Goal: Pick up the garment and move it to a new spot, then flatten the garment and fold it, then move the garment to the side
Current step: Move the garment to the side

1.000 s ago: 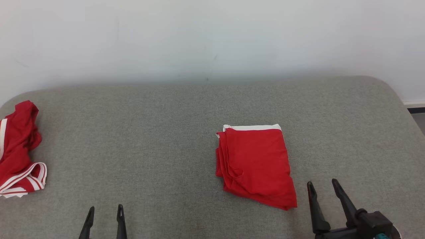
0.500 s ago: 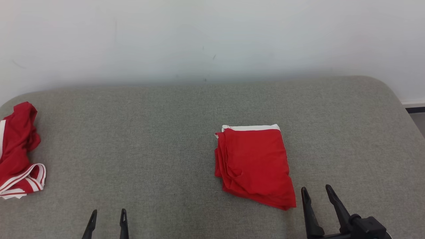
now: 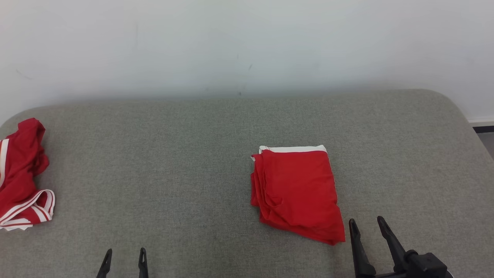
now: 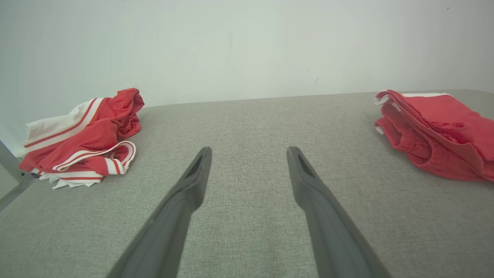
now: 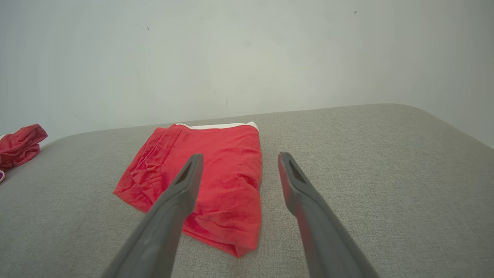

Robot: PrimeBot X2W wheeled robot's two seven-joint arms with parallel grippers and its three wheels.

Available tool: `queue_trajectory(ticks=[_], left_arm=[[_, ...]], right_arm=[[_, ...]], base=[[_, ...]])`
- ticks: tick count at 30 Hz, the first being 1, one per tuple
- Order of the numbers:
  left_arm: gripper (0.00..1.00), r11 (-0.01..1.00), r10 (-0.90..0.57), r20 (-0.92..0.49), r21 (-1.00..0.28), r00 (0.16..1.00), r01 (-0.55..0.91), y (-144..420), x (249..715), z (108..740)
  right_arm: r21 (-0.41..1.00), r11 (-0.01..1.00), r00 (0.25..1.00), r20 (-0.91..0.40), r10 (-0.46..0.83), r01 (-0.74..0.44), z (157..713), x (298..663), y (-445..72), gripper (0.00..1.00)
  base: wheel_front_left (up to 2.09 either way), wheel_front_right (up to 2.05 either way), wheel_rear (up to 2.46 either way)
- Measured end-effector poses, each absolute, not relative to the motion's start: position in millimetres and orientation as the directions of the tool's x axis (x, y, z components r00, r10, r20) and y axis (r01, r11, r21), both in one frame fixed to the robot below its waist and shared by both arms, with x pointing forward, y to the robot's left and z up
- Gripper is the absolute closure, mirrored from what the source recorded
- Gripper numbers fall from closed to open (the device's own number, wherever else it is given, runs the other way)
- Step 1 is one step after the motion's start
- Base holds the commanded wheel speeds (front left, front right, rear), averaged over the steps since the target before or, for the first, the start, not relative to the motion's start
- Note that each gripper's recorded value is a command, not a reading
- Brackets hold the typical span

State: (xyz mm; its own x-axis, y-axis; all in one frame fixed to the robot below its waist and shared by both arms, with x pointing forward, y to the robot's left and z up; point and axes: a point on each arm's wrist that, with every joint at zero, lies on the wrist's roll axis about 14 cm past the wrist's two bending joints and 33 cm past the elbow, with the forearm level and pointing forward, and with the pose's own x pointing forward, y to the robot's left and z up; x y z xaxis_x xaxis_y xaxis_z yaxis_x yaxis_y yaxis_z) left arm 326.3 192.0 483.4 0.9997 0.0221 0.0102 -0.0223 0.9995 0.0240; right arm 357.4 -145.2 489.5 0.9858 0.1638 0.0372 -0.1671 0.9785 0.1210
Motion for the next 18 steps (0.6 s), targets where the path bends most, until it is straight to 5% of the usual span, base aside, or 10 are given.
queue_trajectory(ticks=[18], left_arm=[[0.0, 0.999, 0.029, 0.002, 0.024, 1.0, -0.029, 194.1, 326.5, 481.0]], right_arm=[[0.118, 0.979, 0.986, 0.034, 0.161, -0.164, 488.5, 359.6, -145.4, 0.0]], base=[[0.0, 0.0, 0.0]])
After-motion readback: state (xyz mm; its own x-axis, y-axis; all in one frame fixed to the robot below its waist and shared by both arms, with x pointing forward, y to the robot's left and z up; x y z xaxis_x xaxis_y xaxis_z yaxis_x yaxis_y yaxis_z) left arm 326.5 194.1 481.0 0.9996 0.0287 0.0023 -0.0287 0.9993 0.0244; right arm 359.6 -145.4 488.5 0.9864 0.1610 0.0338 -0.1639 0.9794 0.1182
